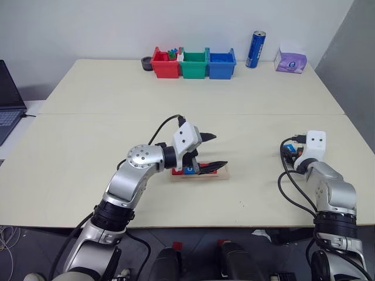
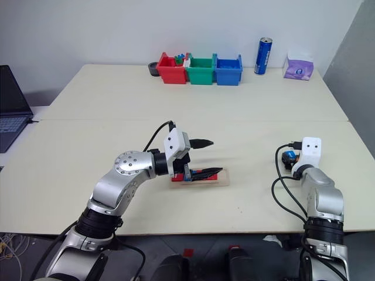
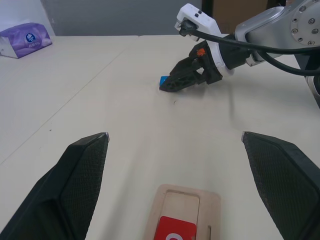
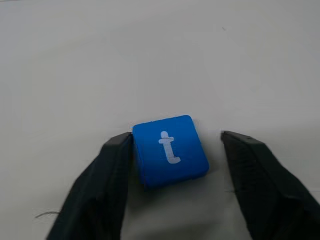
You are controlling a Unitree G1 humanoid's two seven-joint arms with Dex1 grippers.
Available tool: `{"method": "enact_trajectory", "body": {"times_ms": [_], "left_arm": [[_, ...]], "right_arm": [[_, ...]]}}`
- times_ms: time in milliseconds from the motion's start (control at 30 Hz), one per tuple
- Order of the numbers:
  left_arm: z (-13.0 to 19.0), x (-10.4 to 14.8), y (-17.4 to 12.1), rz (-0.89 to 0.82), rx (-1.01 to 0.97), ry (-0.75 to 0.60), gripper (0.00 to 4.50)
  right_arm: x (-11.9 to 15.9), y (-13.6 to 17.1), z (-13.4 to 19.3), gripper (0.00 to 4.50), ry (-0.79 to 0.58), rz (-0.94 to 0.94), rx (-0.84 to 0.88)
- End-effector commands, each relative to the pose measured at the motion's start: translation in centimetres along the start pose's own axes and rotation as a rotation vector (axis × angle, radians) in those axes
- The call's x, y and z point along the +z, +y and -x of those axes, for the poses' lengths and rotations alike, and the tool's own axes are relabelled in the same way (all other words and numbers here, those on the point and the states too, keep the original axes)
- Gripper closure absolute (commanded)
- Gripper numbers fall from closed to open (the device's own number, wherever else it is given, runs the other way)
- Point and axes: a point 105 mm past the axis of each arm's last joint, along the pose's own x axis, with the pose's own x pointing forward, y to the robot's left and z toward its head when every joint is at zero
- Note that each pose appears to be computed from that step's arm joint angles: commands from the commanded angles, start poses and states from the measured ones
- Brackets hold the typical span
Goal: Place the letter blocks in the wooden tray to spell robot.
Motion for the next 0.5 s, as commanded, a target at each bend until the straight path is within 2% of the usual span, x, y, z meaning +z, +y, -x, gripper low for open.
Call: {"method": "enact_trajectory", "body": {"times_ms": [33,67,133,267,400,500], "left_arm": [[0.2,1.6,0.1,-0.05,0.004,-0.04,0.0],[0.3,1.6,0.1,-0.052,0.003,-0.04,0.0],[0.2,1.6,0.0,-0.056,-0.004,-0.038,0.0],[1.1,1.2,-0.6,-0.06,-0.052,-0.019,0.0],[3.6,0.3,-1.6,-0.063,-0.112,0.024,0.0],[4.9,-0.4,-2.3,-0.061,-0.13,0.061,0.0]], "right_arm": [[0.7,0.3,0.3,2.73,-0.02,-0.006,0.003],[0.7,0.5,0.5,3.04,-0.019,-0.004,0.006],[0.6,1.2,0.8,3.04,-0.007,0.014,0.031],[0.3,4.7,2.1,3.04,0.036,0.055,0.152],[0.7,9.4,4.8,3.04,0.056,0.091,0.271],[0.3,11.1,6.3,3.04,0.088,0.081,0.278]]}}
